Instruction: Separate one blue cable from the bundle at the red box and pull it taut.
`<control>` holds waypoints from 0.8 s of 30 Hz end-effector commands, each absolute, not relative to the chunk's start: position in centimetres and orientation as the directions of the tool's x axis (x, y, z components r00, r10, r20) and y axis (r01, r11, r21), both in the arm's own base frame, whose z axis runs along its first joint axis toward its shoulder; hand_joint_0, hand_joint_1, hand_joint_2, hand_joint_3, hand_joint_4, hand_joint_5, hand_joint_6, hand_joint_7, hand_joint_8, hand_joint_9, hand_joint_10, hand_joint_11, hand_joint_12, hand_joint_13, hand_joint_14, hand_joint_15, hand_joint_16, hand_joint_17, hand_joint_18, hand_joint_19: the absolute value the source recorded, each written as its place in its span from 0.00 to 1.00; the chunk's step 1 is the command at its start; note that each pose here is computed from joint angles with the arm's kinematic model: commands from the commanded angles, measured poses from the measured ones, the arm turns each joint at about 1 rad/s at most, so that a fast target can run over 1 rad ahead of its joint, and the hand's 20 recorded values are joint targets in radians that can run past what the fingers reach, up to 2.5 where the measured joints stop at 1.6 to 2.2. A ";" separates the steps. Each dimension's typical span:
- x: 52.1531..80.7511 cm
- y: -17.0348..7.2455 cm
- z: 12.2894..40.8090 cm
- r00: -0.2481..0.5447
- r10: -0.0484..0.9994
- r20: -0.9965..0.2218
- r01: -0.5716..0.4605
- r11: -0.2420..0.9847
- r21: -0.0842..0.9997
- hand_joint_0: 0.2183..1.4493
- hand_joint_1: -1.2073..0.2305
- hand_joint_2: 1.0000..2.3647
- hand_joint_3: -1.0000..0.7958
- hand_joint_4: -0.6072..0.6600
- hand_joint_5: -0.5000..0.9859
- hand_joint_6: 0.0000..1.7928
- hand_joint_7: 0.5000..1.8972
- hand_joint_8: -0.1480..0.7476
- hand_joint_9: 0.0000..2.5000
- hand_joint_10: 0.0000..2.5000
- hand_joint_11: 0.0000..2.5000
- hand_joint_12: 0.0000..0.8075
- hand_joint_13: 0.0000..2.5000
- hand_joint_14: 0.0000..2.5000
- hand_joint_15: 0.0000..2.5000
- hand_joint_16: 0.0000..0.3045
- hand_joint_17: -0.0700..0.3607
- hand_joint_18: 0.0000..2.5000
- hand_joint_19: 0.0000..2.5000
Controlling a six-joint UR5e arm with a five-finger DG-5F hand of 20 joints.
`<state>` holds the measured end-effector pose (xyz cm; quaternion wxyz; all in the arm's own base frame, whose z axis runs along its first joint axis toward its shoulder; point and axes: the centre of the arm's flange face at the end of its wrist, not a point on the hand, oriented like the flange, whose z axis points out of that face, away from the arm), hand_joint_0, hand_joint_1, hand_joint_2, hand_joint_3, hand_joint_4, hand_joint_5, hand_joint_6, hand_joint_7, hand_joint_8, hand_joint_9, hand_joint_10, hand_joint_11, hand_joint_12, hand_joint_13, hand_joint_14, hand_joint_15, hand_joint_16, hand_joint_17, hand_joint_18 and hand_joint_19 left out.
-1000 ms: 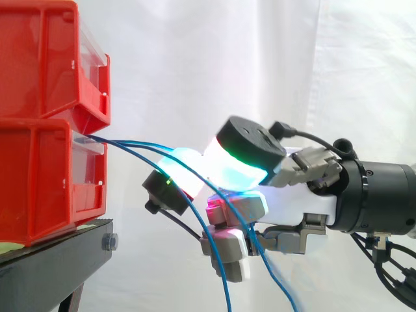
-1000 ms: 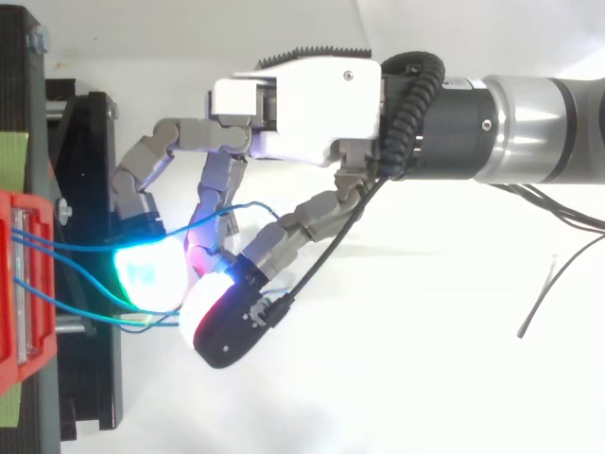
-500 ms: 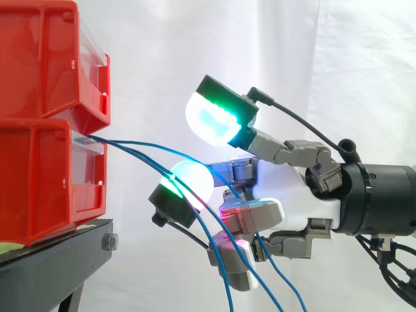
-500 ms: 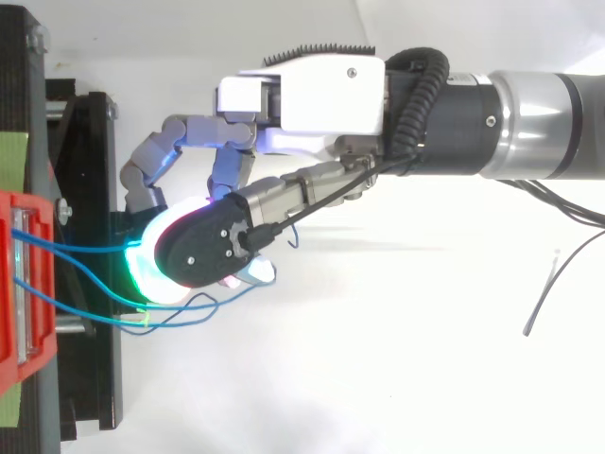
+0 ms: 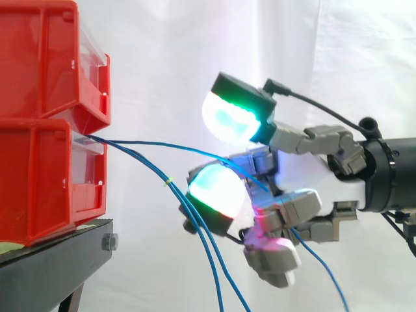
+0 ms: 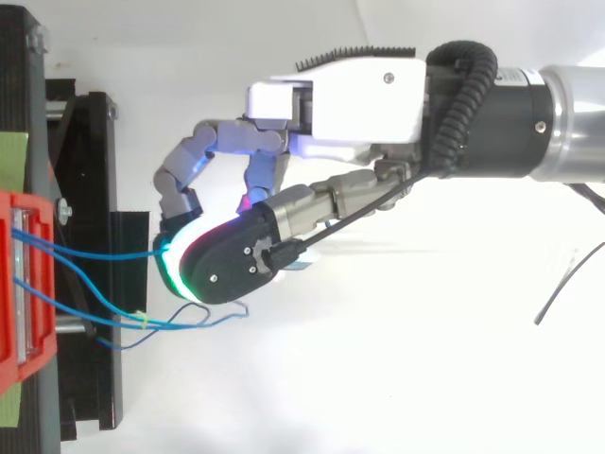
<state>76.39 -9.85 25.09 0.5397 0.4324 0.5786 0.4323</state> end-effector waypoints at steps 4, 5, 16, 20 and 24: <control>76.4 -9.6 24.7 -0.030 0.962 -0.272 0.031 0.273 0.961 0.23 0.55 0.00 0.28 0.54 0.25 0.50 0.40 0.45 0.55 0.19 0.71 0.41 0.54 0.01 0.54 0.15 0.41 0.43 0.37; 76.4 -9.6 24.7 -0.028 0.961 -0.274 0.032 0.275 0.961 0.23 0.55 0.00 0.28 0.54 0.24 0.51 0.39 0.44 0.54 0.23 0.71 0.40 0.54 0.01 0.56 0.15 0.41 0.44 0.38; 76.2 -10.0 23.4 0.024 0.962 -0.272 0.000 0.272 0.962 0.22 0.53 0.00 0.28 0.57 0.23 0.52 0.32 0.50 0.32 1.00 0.56 0.43 0.39 0.91 0.53 0.15 0.40 0.51 0.54; 76.7 -10.8 23.9 0.063 0.968 -0.244 -0.047 0.247 0.968 0.22 0.53 0.00 0.28 0.58 0.22 0.52 0.31 0.50 0.29 1.00 0.56 0.44 0.34 1.00 0.52 0.15 0.40 0.53 0.59; 76.7 -11.3 24.1 0.092 0.972 -0.215 -0.053 0.220 0.974 0.22 0.53 0.00 0.28 0.58 0.22 0.52 0.29 0.51 0.26 1.00 0.56 0.46 0.33 1.00 0.53 0.14 0.39 0.54 0.63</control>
